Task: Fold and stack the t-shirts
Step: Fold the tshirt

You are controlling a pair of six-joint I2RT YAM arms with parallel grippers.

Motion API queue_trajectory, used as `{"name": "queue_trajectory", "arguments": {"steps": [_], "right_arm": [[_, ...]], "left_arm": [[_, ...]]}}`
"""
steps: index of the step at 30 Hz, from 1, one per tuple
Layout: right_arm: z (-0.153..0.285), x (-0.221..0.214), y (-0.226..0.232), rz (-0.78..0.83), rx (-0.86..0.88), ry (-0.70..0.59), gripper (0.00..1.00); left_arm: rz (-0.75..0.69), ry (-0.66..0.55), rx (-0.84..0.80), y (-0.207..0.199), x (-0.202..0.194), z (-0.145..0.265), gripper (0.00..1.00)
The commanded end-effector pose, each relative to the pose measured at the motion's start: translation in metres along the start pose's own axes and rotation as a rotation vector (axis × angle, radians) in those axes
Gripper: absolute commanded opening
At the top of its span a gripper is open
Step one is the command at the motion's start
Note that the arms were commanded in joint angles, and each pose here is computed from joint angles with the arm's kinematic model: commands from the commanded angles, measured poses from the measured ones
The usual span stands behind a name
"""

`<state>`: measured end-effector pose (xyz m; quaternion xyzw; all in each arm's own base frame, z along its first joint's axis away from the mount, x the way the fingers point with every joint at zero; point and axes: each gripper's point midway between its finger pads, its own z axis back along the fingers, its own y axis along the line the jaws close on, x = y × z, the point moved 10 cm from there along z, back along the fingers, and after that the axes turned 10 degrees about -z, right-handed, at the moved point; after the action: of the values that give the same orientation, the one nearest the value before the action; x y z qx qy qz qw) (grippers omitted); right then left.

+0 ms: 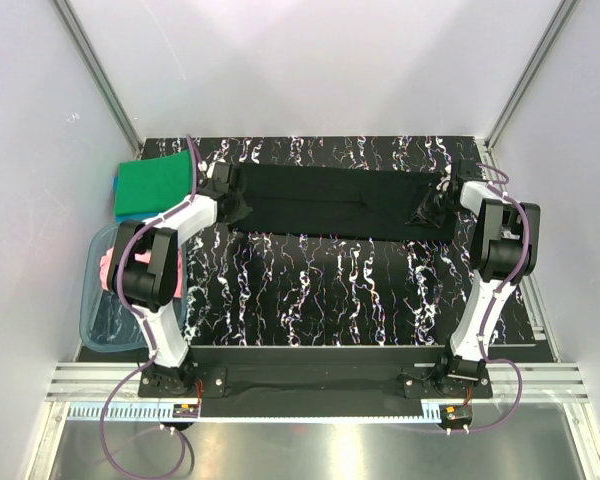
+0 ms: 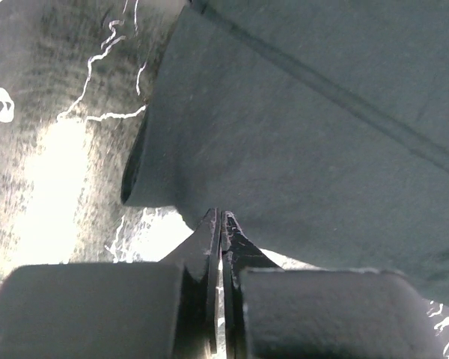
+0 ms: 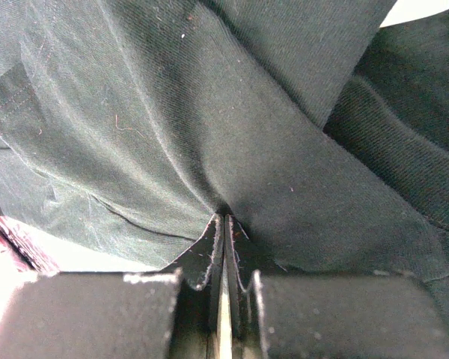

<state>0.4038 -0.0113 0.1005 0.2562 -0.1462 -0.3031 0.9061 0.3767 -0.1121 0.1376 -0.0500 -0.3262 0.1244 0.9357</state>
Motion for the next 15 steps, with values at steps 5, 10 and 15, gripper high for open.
{"name": "queue_trajectory", "arguments": {"steps": [5, 10, 15], "right_arm": [[0.017, 0.018, 0.011, 0.062, -0.013, -0.093, 0.05], [0.020, 0.022, 0.012, 0.061, -0.020, -0.103, 0.05], [0.021, 0.022, 0.013, 0.056, -0.017, -0.104, 0.05]], "left_arm": [[0.006, -0.008, 0.029, -0.002, 0.009, -0.016, 0.00], [-0.013, 0.020, 0.070, 0.008, 0.003, -0.025, 0.00], [-0.025, 0.018, 0.126, 0.016, 0.001, -0.023, 0.00]]}}
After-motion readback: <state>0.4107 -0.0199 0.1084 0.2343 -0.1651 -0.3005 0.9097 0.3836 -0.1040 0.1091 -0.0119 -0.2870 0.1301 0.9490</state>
